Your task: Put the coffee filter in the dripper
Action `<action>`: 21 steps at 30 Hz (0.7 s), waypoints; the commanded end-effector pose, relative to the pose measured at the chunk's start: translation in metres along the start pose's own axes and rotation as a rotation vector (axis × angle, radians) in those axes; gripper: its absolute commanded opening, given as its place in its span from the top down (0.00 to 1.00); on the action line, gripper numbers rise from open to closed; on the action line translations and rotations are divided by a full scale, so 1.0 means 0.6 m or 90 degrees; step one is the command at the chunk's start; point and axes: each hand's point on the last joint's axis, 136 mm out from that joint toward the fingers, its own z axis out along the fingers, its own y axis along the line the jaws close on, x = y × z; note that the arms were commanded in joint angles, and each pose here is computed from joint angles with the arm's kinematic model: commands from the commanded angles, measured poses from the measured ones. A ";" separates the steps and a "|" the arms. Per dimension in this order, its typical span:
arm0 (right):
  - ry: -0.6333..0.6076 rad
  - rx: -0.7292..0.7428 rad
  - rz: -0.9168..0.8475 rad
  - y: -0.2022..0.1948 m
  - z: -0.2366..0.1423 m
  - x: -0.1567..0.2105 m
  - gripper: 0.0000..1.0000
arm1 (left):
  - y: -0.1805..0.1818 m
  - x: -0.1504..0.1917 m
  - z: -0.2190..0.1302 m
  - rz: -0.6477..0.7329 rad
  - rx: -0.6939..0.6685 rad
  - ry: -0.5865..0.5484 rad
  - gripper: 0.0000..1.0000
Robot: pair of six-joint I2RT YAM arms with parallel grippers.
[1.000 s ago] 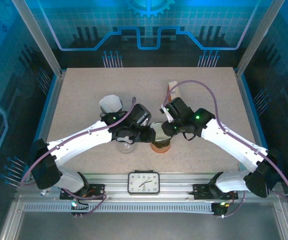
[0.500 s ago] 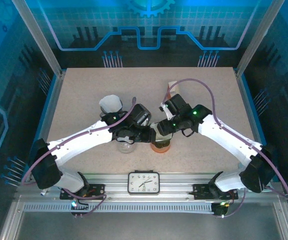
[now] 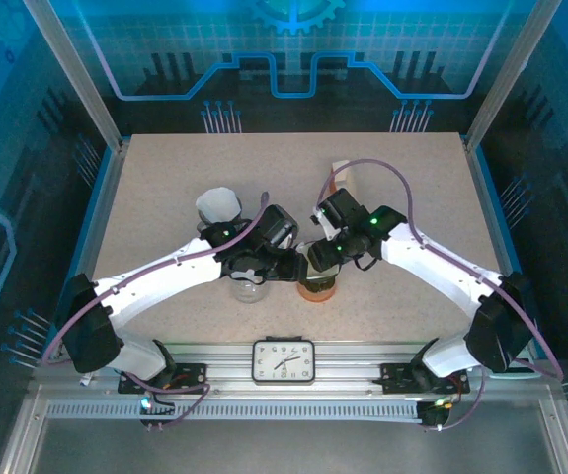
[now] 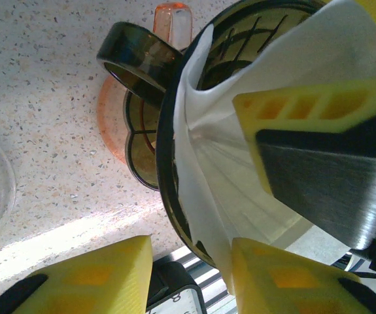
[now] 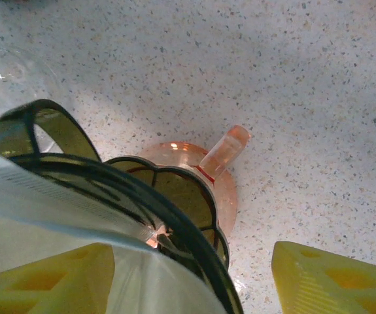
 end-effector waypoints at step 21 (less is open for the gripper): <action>0.044 0.018 0.006 -0.016 0.057 0.030 0.34 | -0.009 -0.038 -0.032 -0.007 0.010 -0.086 0.42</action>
